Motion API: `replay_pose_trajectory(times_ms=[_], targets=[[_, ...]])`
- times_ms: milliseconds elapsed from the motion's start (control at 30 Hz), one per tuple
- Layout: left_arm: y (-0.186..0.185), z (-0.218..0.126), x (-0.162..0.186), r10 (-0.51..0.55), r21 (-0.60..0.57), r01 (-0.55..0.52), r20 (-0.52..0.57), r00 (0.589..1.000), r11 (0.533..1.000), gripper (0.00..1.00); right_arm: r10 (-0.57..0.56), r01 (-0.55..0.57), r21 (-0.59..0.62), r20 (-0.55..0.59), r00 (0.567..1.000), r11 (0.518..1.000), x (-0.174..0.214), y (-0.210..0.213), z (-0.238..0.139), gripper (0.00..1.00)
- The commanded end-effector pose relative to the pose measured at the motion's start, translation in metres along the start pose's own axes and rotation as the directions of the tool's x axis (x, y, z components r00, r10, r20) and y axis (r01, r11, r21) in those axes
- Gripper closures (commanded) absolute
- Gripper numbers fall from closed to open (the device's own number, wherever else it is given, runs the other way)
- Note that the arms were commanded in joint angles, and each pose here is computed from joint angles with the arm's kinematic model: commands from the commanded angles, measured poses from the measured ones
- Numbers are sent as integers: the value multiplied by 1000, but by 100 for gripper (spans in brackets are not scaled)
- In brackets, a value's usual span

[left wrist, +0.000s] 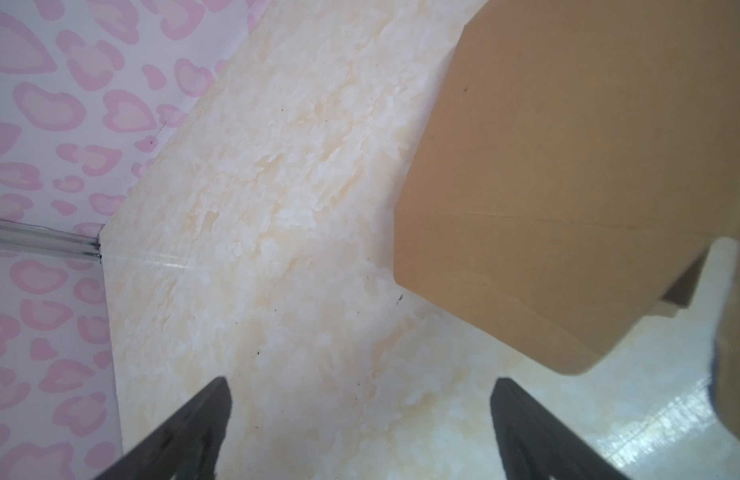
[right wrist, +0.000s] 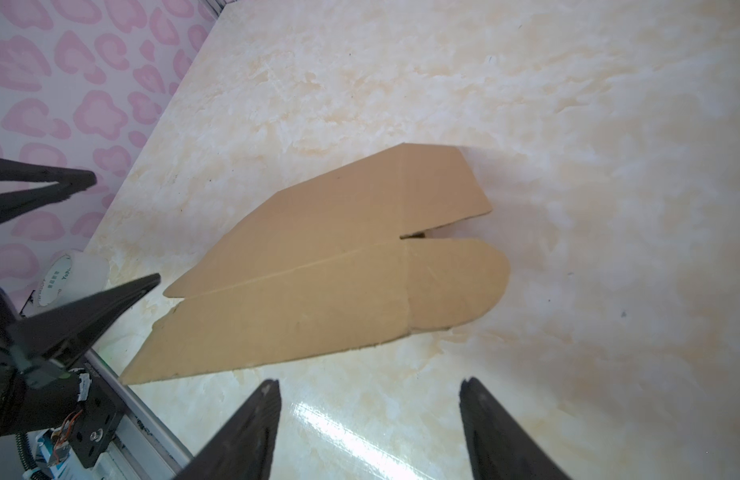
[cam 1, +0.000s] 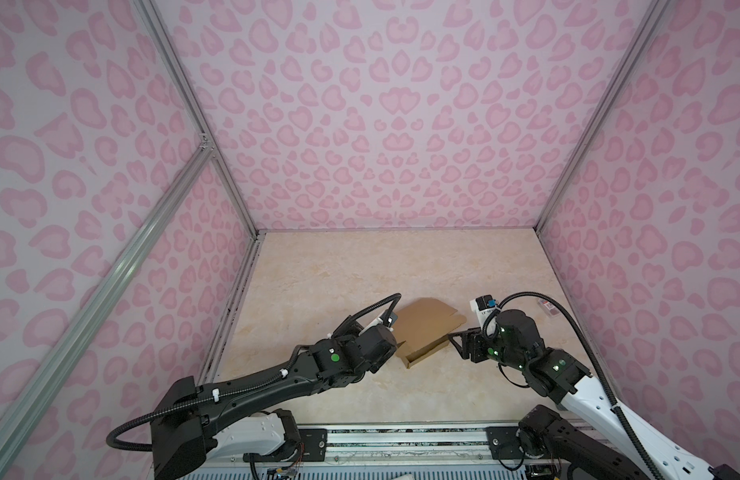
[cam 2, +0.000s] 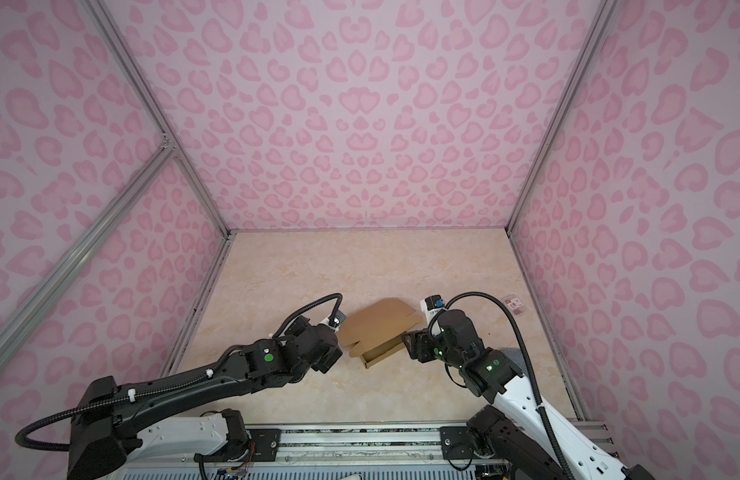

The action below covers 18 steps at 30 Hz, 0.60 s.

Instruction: Fold the paper box

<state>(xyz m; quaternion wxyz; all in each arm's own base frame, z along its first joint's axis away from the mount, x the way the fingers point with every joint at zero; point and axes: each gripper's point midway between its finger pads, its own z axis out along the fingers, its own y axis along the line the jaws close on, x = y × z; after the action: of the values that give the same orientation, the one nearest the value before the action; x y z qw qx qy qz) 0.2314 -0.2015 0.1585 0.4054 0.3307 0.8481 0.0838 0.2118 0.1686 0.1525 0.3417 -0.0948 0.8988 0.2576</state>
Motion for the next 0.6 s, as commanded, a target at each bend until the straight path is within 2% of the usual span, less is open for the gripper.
replay_pose_trajectory(times_ms=[0,133,233,333,567], targets=[[12,-7,-2,-102,5,102,15,995,995,3,41,-42,-58,-18,999,997,7,14,9,30],[17,-11,2,-192,60,191,10,981,980,4,24,-27,-95,-38,999,995,14,34,23,30],[11,-9,8,-158,85,158,-6,987,984,4,-12,8,-85,-36,999,996,5,45,33,29],[13,-4,12,-104,59,104,-19,994,993,4,-38,36,-76,-29,999,996,-8,52,42,29],[9,-4,10,-60,87,52,94,994,995,3,-78,77,-75,-9,997,994,-43,69,54,28]])
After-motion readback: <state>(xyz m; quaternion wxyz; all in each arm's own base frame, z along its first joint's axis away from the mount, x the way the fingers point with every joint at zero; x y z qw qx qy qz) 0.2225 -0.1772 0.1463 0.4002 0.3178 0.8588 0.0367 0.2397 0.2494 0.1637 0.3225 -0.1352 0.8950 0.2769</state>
